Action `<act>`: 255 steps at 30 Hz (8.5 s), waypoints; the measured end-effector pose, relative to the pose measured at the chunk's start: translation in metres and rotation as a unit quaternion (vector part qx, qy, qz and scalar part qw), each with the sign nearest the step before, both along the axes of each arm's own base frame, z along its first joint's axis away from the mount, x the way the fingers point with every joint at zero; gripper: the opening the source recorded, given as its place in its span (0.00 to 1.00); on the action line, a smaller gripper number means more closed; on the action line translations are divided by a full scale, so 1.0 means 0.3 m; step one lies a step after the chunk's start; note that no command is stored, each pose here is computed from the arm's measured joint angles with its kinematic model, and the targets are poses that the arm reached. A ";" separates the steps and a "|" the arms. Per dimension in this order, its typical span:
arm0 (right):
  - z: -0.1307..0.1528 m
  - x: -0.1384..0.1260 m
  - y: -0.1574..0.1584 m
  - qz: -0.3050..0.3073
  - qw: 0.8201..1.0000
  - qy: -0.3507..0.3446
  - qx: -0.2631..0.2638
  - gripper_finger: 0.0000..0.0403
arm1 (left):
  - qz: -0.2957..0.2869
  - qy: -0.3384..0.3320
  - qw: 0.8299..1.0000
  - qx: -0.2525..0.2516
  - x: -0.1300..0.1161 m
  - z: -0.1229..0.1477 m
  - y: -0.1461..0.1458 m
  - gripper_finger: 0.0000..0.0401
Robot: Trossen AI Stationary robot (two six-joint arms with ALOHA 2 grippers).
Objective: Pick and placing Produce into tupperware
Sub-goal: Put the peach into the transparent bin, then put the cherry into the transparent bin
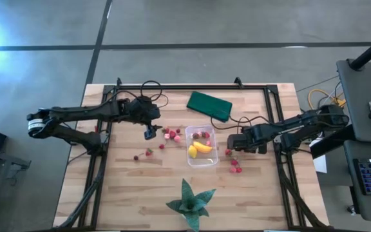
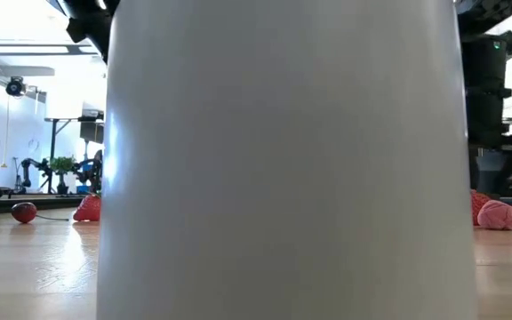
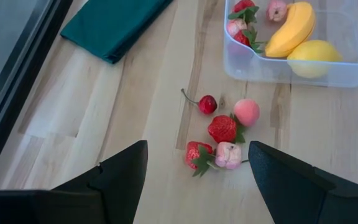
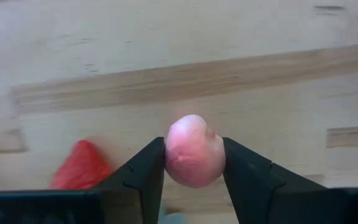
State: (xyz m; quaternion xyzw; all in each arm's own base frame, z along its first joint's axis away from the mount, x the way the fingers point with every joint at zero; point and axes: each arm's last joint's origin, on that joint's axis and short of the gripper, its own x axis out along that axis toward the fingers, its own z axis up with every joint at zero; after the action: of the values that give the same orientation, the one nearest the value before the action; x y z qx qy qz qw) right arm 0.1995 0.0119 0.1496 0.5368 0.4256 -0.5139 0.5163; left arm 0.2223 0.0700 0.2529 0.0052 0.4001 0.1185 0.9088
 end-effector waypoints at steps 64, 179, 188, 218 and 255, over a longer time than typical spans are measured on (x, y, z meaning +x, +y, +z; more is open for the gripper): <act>0.421 0.445 -0.127 0.329 0.922 -0.032 -0.200 0.74 | 0.226 0.223 0.903 -0.288 -0.193 -0.229 -0.195 0.66; 0.390 0.072 -0.076 0.377 0.898 -0.018 -0.226 0.71 | -0.180 0.438 0.881 -0.003 -0.052 -0.359 -0.237 0.48; 0.385 0.077 -0.076 0.371 0.900 -0.026 -0.229 0.72 | -0.175 0.429 0.886 -0.005 -0.046 -0.368 -0.227 0.42; 0.386 0.084 -0.076 0.361 0.903 -0.038 -0.232 0.71 | -0.146 0.413 0.898 0.049 -0.013 -0.314 -0.206 0.14; 0.452 0.025 -0.083 0.290 0.915 -0.079 -0.271 0.79 | -0.163 -0.035 0.983 -0.074 0.558 -0.055 -0.084 0.42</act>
State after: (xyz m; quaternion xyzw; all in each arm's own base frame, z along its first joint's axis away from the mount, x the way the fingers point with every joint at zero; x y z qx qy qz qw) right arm 0.2071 -0.0131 0.2851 0.2681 0.3648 -0.3937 0.8000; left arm 0.3896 0.0447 0.2364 -0.0013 0.3691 -0.0608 0.9274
